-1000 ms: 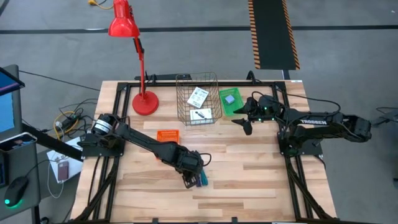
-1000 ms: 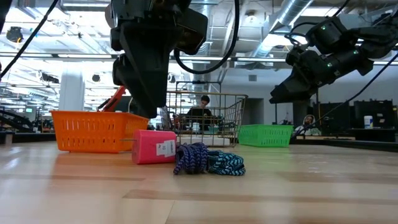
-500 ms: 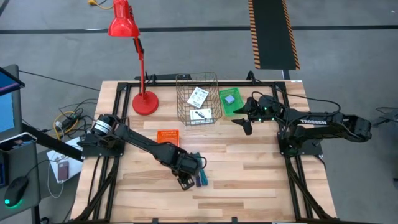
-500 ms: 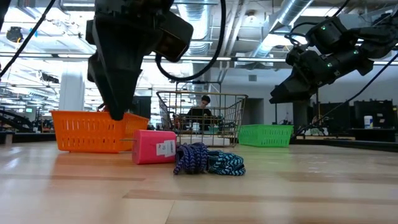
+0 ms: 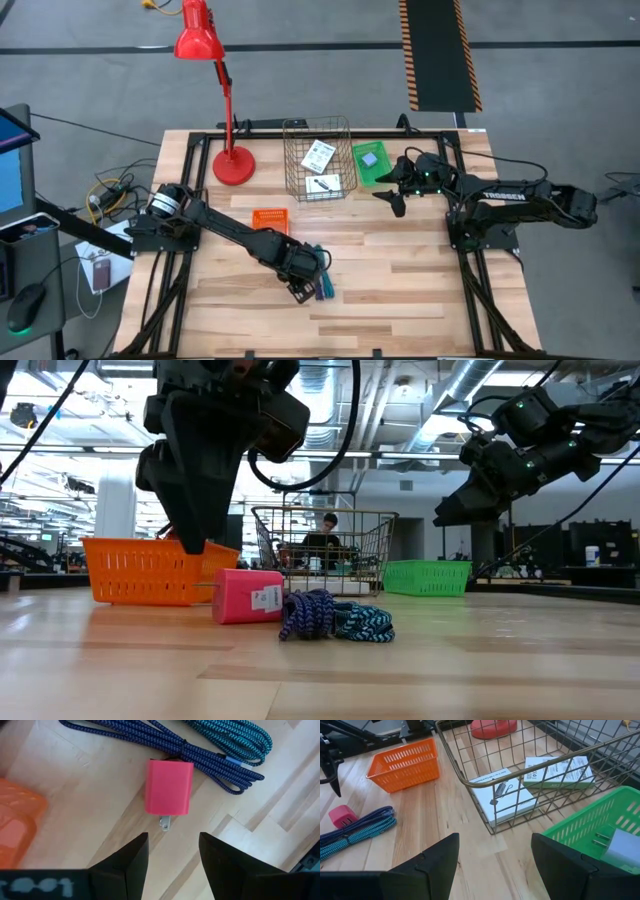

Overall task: Pick and place items into bin
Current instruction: Put the pink charger adapter into the green bin

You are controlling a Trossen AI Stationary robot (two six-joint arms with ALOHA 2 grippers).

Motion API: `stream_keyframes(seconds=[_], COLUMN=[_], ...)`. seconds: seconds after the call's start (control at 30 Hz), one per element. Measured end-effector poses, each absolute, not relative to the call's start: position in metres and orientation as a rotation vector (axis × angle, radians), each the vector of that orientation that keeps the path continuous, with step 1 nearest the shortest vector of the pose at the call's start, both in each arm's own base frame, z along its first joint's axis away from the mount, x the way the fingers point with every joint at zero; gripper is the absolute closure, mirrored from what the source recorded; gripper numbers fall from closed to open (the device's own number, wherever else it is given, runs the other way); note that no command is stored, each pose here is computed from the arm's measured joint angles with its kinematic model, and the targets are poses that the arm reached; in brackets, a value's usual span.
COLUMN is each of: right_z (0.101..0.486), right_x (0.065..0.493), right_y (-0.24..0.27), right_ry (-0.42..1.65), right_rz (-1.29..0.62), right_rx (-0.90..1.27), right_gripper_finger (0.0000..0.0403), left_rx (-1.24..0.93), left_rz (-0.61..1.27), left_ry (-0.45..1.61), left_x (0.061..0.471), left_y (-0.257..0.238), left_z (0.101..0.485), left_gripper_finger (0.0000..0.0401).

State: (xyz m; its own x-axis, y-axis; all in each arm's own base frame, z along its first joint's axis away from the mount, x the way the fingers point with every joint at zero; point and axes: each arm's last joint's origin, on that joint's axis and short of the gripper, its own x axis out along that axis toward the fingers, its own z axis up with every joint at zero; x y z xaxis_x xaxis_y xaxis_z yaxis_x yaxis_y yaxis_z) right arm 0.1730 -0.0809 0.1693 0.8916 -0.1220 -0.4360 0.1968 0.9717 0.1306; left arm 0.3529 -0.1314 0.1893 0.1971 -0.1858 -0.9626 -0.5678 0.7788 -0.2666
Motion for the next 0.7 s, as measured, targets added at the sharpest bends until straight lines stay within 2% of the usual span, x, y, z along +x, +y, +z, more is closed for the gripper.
stream_keyframes(seconds=[0.7], right_z=[0.1693], right_x=[0.1730], right_y=[-0.0809], right_ry=[0.440], right_rz=[-0.166], right_rx=[0.174], right_gripper_finger=[0.0159], left_rx=[-0.633], left_rz=[0.301], left_ry=[1.353], left_x=[0.3533], left_y=[-0.1310], left_z=[0.1893], left_gripper_finger=[0.0238])
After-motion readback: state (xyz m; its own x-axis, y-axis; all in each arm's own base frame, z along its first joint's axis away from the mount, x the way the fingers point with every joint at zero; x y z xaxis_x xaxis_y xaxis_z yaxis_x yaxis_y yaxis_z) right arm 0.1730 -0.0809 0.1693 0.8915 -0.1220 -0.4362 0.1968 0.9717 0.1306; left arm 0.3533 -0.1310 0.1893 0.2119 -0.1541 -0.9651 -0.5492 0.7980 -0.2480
